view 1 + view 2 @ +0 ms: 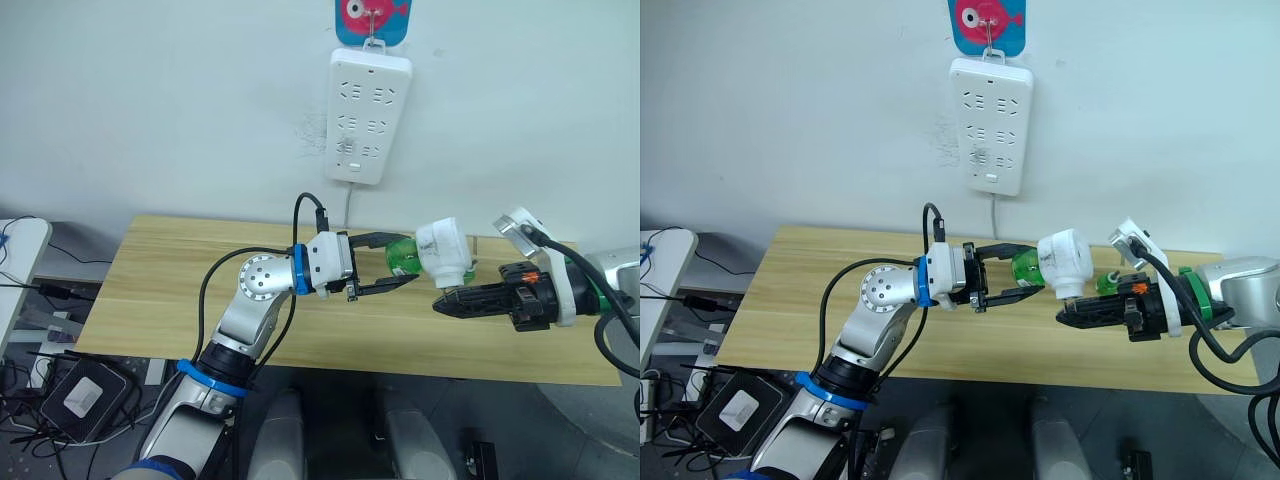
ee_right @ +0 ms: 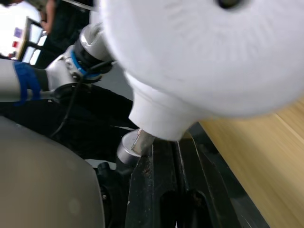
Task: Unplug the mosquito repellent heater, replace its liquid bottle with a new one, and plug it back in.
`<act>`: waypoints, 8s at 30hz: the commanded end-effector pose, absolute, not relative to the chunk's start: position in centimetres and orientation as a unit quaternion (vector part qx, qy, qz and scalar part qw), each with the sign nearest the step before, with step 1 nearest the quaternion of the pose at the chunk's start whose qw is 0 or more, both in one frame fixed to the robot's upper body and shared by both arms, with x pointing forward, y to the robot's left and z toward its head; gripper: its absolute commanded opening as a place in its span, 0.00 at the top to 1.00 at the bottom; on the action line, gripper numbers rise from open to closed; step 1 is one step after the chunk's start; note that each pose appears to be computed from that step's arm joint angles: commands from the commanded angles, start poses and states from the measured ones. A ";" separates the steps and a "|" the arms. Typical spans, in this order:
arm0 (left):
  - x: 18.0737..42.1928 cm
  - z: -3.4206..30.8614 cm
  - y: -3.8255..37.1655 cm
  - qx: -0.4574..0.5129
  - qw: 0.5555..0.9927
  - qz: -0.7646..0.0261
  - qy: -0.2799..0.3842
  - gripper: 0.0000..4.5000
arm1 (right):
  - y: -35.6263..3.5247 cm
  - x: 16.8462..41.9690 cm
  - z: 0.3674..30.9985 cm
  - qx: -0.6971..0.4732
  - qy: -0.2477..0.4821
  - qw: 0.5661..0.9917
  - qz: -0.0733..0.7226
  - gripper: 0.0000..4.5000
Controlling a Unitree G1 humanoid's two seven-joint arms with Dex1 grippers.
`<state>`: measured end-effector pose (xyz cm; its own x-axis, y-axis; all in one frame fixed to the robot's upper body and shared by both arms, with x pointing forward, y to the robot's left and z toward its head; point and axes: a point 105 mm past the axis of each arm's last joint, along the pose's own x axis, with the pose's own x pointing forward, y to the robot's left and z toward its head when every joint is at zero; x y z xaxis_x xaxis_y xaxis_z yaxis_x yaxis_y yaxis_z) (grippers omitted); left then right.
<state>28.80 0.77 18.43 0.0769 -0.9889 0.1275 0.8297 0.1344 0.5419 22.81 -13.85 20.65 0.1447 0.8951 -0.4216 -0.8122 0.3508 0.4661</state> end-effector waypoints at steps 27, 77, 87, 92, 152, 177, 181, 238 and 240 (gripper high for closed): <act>28.5 15.9 0.3 0.194 0.704 -0.661 -0.175 0.51 | -13.0 21.5 21.9 0.073 0.315 0.752 0.574 0.99; 28.2 15.9 2.7 0.092 0.605 -0.784 0.108 0.51 | -11.4 25.7 19.2 -0.526 -0.241 0.535 0.616 0.34; 28.9 16.4 2.3 0.090 0.618 -0.777 0.085 0.34 | -11.4 25.9 19.1 -0.517 -0.236 0.547 0.614 0.33; 28.9 16.8 3.1 0.089 0.624 -0.772 0.079 0.01 | -11.9 26.7 18.8 -0.500 -0.203 0.586 0.604 0.33; 33.2 14.5 1.3 0.382 0.764 -0.500 -0.145 0.50 | -10.7 30.0 21.6 0.101 0.099 0.913 0.382 0.00; 32.0 18.0 2.6 0.079 0.850 -0.497 -0.160 0.50 | -6.9 29.2 21.4 0.115 -0.084 0.933 0.331 0.00; 31.9 17.9 2.5 0.077 0.851 -0.496 -0.153 0.50 | -6.6 29.5 21.8 0.118 -0.091 0.931 0.333 0.00; 41.3 23.9 7.7 0.132 0.876 -0.436 -0.158 0.00 | -10.6 31.8 23.1 0.008 -0.153 0.959 0.239 0.34; 41.4 23.8 7.2 0.132 0.870 -0.449 -0.155 0.00 | -10.6 31.7 23.1 0.007 -0.152 0.959 0.238 0.34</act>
<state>41.62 8.01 22.78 0.5854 -0.7995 0.1346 0.7337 0.5931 0.3317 32.65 -10.59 21.36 0.8608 0.4533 0.2312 -0.4591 0.8878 -0.0315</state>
